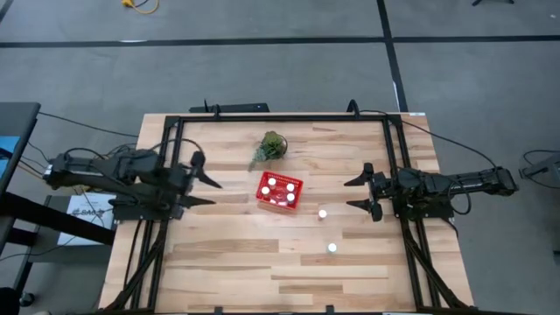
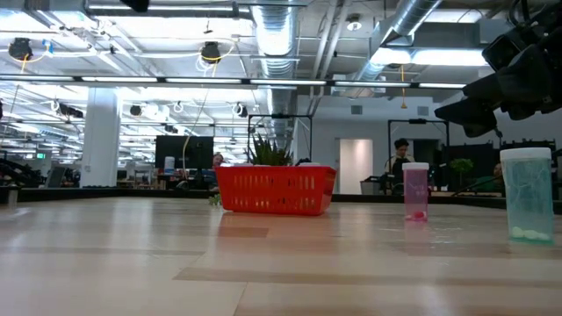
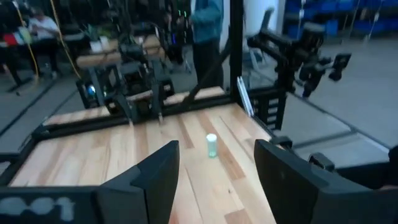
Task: Pick and place pill bottles into a basket
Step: Put the pink medicine bottle into the red bin
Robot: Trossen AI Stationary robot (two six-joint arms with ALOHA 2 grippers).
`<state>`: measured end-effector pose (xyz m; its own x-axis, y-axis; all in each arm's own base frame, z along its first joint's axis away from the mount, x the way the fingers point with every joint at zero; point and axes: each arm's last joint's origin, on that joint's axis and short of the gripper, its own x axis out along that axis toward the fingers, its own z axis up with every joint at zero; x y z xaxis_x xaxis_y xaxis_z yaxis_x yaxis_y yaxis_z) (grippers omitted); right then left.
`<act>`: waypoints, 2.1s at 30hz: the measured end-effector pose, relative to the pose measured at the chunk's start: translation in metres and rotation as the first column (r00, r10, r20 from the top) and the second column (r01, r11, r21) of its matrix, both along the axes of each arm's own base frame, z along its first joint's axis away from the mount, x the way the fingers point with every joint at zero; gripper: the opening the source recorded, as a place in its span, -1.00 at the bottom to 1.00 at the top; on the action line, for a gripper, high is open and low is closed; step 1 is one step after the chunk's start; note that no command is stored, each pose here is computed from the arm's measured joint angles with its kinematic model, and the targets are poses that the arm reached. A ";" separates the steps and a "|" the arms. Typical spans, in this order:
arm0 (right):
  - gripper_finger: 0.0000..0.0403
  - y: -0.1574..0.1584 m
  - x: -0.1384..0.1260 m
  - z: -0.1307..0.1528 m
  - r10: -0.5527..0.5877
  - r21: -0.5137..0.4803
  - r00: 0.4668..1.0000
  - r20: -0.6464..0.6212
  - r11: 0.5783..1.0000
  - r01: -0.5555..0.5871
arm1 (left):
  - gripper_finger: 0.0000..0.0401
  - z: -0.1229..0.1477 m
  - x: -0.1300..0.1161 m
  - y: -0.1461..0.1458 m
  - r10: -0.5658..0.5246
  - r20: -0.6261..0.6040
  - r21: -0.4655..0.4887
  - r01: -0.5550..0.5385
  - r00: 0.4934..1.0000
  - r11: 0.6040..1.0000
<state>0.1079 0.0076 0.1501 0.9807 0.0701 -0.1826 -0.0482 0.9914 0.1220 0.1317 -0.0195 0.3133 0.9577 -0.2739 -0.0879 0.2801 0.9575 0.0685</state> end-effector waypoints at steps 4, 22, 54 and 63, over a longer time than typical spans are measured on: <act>0.52 0.000 0.000 0.000 0.000 0.000 1.000 0.000 1.000 0.000 | -0.01 -0.010 -0.023 0.002 -0.004 0.068 -0.017 0.005 0.998 1.000; 0.52 0.000 0.000 0.000 0.000 0.000 1.000 0.000 1.000 0.000 | -0.01 -0.063 -0.060 0.003 -0.013 0.464 -0.022 0.026 0.886 0.999; 0.52 0.000 0.000 0.000 0.000 0.000 1.000 0.001 1.000 0.000 | -0.01 -0.131 -0.037 0.004 0.139 0.238 -0.010 -0.140 0.961 0.990; 0.52 0.000 0.000 0.000 0.000 0.000 1.000 0.001 1.000 0.000 | -0.01 -0.142 -0.036 0.004 0.141 0.123 0.023 -0.145 0.982 0.989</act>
<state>0.1079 0.0076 0.1502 0.9809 0.0701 -0.1816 -0.0484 0.9914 0.1216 0.0958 -0.0154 0.1713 0.9910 -0.1318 0.0237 0.1279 0.9839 0.1247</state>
